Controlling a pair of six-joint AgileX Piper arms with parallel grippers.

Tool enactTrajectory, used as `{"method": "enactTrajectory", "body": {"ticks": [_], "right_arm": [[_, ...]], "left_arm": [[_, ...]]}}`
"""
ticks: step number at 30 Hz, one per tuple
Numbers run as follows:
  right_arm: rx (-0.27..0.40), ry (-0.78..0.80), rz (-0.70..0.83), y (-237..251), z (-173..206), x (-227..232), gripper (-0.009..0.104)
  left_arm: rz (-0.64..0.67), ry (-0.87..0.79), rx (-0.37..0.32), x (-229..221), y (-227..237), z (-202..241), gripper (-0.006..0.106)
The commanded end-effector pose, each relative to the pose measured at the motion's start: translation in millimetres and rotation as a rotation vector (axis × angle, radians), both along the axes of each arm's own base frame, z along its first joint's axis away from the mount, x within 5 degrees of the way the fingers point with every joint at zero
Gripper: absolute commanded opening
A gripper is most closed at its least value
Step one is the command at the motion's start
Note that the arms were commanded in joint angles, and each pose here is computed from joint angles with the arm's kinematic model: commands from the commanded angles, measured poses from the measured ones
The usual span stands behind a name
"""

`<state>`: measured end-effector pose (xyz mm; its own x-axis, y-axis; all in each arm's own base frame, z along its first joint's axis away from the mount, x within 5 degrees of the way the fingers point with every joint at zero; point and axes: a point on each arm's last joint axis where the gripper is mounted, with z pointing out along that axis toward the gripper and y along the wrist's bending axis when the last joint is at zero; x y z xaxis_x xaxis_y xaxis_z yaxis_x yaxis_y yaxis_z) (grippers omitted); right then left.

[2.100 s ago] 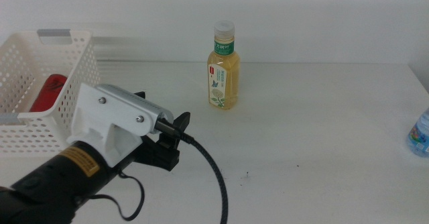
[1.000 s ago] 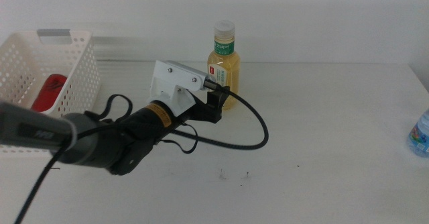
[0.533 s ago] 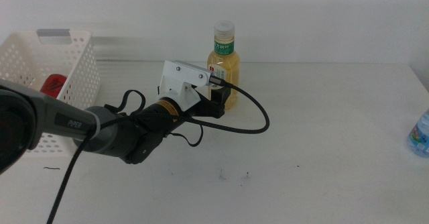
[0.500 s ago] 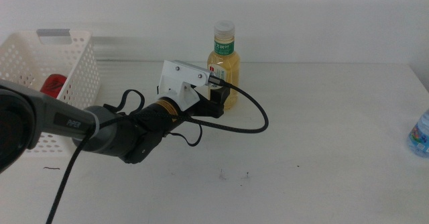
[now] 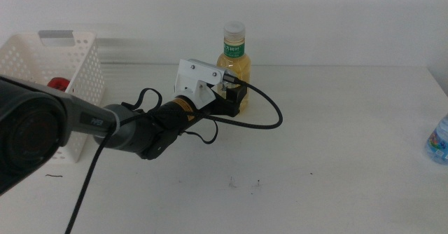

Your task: Use arms to grab the bottles and put them into the dustbin to the left of the table.

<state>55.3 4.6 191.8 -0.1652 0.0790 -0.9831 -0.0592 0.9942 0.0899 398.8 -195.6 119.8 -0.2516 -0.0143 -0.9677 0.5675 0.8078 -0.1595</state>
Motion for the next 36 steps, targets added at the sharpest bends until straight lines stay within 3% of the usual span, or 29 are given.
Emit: {"method": "enactTrajectory", "body": {"ticks": [1,19,22,28,30,36], "right_arm": [[-0.013,-0.010,-0.001,-0.3,-0.2,0.0,0.087],[-0.013,-0.010,-0.001,-0.3,-0.2,0.0,0.087],[-0.013,-0.010,-0.001,-0.3,-0.2,0.0,0.087],[-0.013,-0.010,-0.001,-0.3,-0.2,0.0,0.087],[-0.013,-0.010,-0.001,-0.3,-0.2,0.0,0.087],[-0.013,-0.010,-0.001,-0.3,-0.2,0.0,0.087]], "left_arm": [[0.002,-0.003,-0.016,6.2,-2.6,-1.2,0.094],[-0.007,-0.042,-0.050,37.3,-17.1,-14.8,0.094],[-0.033,-0.047,-0.032,35.9,-18.6,-15.4,0.085],[-0.073,-0.052,-0.041,33.6,-19.7,-14.3,0.049],[-0.103,-0.035,-0.076,31.3,-17.8,-6.1,0.040],[-0.149,-0.054,-0.076,2.1,1.5,32.2,0.036]]}}
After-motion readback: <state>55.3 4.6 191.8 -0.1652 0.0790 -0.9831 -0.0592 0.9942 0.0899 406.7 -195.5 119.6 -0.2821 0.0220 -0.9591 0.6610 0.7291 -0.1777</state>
